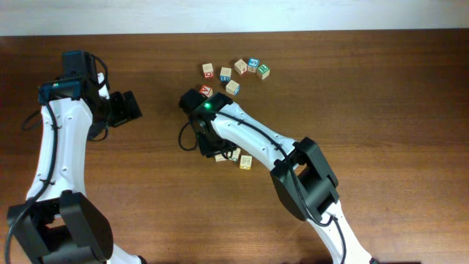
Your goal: Rotate 3 blocks
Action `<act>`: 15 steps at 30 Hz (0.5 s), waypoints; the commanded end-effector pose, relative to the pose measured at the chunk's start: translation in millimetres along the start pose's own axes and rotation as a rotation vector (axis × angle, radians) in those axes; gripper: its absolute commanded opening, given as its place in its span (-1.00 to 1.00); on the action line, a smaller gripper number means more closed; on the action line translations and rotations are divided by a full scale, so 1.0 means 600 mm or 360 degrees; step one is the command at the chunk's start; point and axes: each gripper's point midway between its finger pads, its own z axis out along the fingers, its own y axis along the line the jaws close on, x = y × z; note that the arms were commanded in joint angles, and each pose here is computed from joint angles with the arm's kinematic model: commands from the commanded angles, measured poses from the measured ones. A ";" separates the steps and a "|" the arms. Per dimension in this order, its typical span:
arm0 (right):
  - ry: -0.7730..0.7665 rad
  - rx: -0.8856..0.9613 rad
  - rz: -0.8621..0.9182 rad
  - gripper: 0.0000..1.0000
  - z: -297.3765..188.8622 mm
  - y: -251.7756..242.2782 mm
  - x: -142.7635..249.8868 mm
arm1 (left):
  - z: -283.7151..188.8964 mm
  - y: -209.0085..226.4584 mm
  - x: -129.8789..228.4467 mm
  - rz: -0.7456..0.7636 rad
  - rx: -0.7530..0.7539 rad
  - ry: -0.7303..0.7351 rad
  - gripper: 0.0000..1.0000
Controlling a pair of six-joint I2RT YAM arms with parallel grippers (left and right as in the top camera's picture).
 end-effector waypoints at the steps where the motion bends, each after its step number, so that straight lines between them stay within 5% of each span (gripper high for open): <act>1: -0.0109 -0.0023 0.0016 -0.17 -0.046 0.001 -0.035 | -0.004 0.000 -0.007 0.0024 -0.0010 -0.0021 0.99; 6: -0.0162 -0.0049 0.0046 -0.15 -0.120 0.001 -0.049 | -0.004 0.000 -0.006 0.0024 -0.0010 -0.0020 0.98; 12: 0.0158 0.0101 0.0310 -0.16 -0.157 -0.097 0.014 | -0.004 0.000 -0.005 0.0023 -0.0011 -0.0014 0.98; 15: 0.0320 -0.0037 0.0204 -0.17 -0.152 -0.092 0.037 | -0.004 0.000 -0.005 0.0023 -0.0012 -0.0014 0.98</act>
